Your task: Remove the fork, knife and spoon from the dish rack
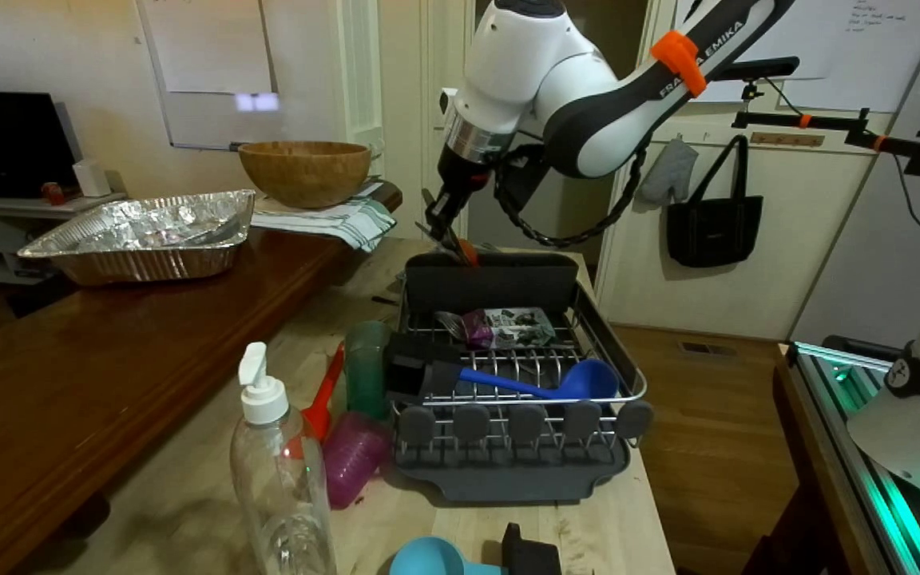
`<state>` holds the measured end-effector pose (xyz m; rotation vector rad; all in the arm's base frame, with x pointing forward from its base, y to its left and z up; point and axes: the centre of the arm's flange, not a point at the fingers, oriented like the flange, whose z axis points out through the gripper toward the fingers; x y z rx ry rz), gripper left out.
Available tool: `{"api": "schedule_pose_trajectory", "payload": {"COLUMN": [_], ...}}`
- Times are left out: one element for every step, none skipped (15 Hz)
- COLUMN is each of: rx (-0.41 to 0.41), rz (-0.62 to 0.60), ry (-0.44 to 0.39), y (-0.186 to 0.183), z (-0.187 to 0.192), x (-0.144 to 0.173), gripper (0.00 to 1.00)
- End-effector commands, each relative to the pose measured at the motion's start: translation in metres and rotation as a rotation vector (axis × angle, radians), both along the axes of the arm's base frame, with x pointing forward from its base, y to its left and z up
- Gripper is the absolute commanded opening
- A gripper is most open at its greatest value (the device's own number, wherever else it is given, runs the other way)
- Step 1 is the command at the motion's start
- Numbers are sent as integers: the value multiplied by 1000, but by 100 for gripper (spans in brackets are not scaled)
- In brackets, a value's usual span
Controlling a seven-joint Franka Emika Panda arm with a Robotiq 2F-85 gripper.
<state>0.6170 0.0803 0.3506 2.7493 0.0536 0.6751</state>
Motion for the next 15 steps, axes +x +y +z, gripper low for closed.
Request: {"api": "schedule_pose_trajectory", "payload": {"rx": [-8,-1,10,18,26,38,48,51,59,68,88,111,134,153,171], "rz": [-21,-24,-26,-27,-29,-32,-37,-44,-45,-50,-54,-61,-71,-84,-92], "ry": [-26,-33,-38,-44,-47,-55,-65,-77,-89,-101,-109,-120,-129,-137,-147], "y": [4,3,1,-2,-5,-7,-11,-14,-18,-21,-25,-27,-30,-33,-35], "z": [28,35,41,46,50,54,61,67,76,82,90,95,101,107,111], "x": [-31,-33,-34,-34,-34,-34,-35,-36,-38,-37,-37,-36,-35,-33,-31], "gripper": [5,5,5,5,5,5,5,5,5,5,5,5,5,5,5]}}
